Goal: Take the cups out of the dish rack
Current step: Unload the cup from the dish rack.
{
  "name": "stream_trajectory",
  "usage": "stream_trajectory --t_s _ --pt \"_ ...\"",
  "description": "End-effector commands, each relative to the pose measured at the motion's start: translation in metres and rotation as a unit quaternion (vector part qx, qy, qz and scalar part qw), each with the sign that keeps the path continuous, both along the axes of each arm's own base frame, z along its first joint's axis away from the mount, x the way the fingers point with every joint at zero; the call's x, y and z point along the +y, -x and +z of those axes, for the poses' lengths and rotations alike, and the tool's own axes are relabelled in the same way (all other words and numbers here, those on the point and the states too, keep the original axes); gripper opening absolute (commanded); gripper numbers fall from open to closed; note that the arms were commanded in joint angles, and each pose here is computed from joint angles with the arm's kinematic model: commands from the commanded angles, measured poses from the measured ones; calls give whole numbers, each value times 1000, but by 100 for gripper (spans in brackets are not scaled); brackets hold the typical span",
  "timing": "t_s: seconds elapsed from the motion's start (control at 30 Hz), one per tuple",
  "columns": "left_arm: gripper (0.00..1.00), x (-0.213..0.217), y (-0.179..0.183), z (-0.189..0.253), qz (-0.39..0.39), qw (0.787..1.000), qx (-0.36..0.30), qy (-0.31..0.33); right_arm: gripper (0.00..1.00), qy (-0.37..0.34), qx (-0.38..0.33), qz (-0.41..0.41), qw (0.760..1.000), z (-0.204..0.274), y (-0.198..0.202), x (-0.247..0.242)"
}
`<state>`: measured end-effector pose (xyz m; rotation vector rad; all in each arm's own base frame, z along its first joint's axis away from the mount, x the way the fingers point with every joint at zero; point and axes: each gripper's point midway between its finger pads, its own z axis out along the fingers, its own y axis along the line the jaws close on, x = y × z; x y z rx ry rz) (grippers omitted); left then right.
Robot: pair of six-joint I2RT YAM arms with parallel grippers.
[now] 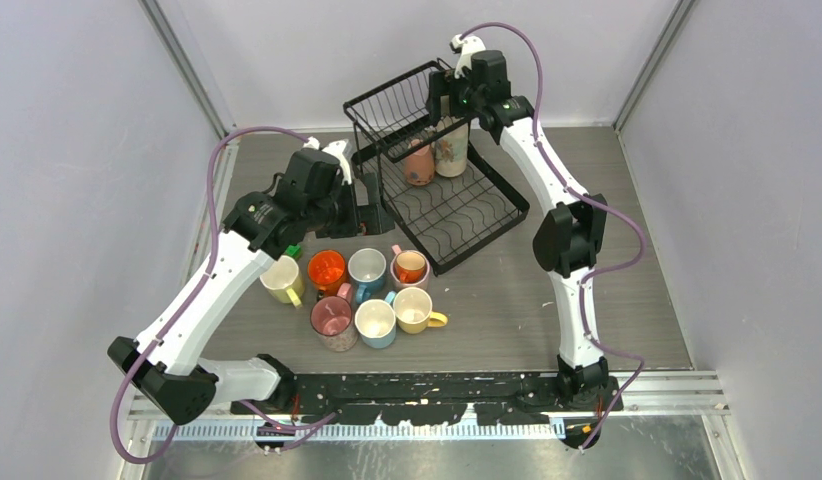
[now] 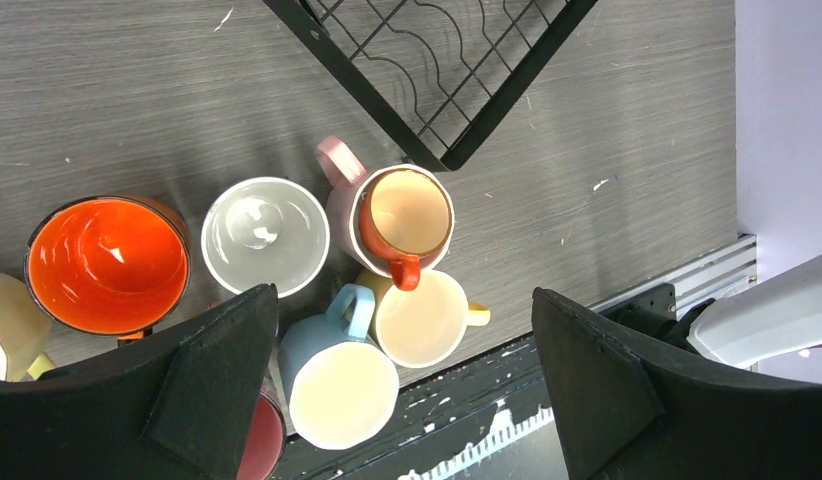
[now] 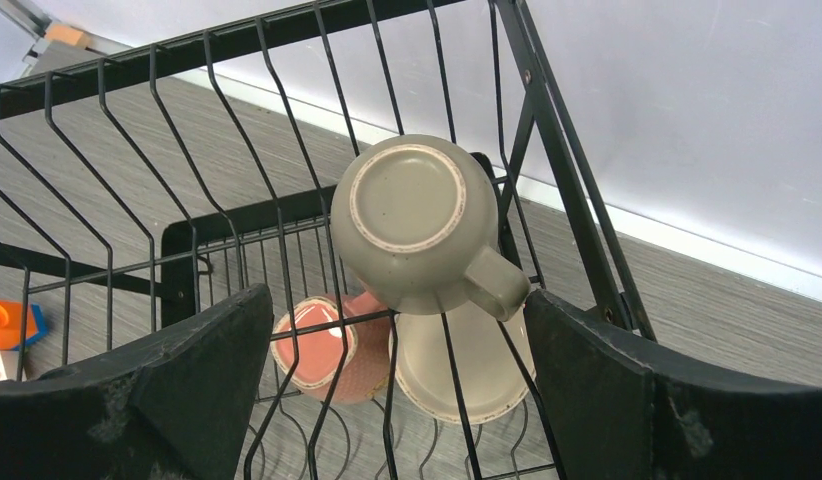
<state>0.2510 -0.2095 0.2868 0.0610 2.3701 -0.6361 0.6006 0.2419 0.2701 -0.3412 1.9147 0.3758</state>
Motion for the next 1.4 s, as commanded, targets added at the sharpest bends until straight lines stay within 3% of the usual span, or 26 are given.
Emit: stream_trajectory --t_s 0.0,0.83,1.37 --pt "100 1 -1 1 -3 1000 -8 -8 100 -17 -128 19 991 88 -1 2" --pt "100 -6 -1 -4 -11 1000 -2 6 100 -83 -145 11 986 143 35 -5" --pt "100 -4 -2 -2 -11 1000 -3 -4 100 -55 -124 45 990 97 -8 19"
